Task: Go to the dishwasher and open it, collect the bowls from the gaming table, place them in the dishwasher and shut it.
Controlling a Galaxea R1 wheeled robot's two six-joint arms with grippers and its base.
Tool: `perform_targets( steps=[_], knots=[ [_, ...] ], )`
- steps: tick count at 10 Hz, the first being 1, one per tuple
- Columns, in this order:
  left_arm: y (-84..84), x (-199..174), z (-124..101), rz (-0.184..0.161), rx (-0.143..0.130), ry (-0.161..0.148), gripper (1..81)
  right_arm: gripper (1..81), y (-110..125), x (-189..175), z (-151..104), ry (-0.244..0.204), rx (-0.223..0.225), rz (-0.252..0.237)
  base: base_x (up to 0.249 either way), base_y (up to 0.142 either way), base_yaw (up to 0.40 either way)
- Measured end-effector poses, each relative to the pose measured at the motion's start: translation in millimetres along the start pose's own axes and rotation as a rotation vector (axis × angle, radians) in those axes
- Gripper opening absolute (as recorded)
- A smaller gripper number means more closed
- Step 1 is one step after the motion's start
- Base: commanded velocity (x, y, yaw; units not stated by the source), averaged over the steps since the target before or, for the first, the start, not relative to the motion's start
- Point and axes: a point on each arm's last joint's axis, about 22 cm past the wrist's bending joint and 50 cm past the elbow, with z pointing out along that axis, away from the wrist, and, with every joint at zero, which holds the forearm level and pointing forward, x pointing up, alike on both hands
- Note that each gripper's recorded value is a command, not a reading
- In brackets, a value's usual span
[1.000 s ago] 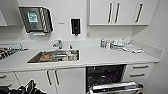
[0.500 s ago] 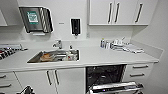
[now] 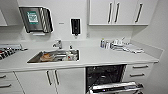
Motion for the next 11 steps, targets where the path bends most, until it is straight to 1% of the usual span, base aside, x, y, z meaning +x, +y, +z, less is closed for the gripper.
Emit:
perform_targets(
  steps=[1, 2, 3, 4, 5, 6, 7, 8, 10, 11],
  knots=[
    [-11.6, -25, 19, -0.041, 0.007, -0.013, 81.1, 81.1, 12, -12, 4, 0.002, -0.010, -0.007, 0.000, 0.000, 0.000],
    [-27.7, -47, 39, -0.074, 0.025, -0.021, 81.1, 81.1, 28, -22, 8, 0.001, -0.033, -0.011, 0.000, 0.000, 0.000],
    [-45.2, -63, 56, -0.094, 0.051, -0.019, 81.1, 81.1, 42, -28, 12, 0.004, -0.055, -0.017, 0.000, 0.000, 0.000],
    [-57.3, -83, 74, -0.117, 0.071, -0.020, 81.1, 81.1, 51, -34, 18, 0.013, -0.067, -0.024, 0.000, 0.000, 0.000],
    [-59.1, -111, 100, -0.150, 0.073, -0.025, 81.1, 81.1, 56, -46, 26, 0.009, -0.074, -0.022, 0.000, 0.000, 0.000],
    [-51.2, -144, 127, -0.184, 0.063, -0.039, 81.1, 81.1, 59, -58, 36, 0.006, -0.079, -0.028, 0.000, 0.000, 0.000],
    [-43.4, -175, 150, -0.215, 0.061, -0.048, 81.1, 81.1, 64, -74, 46, 0.003, -0.086, -0.040, 0.000, 0.000, 0.000],
    [-41.7, -200, 166, -0.236, 0.072, -0.059, 81.1, 81.1, 69, -89, 56, -0.001, -0.095, -0.054, 0.000, 0.000, 0.000],
    [-52.7, -231, 186, -0.251, 0.120, -0.059, 81.1, 81.1, 75, -118, 75, -0.005, -0.111, -0.084, 0.000, 0.000, 0.000],
    [-52.5, -246, 199, -0.259, 0.135, -0.066, 81.1, 81.1, 78, -128, 82, -0.004, -0.122, -0.092, 0.000, 0.000, 0.000]
  ],
)
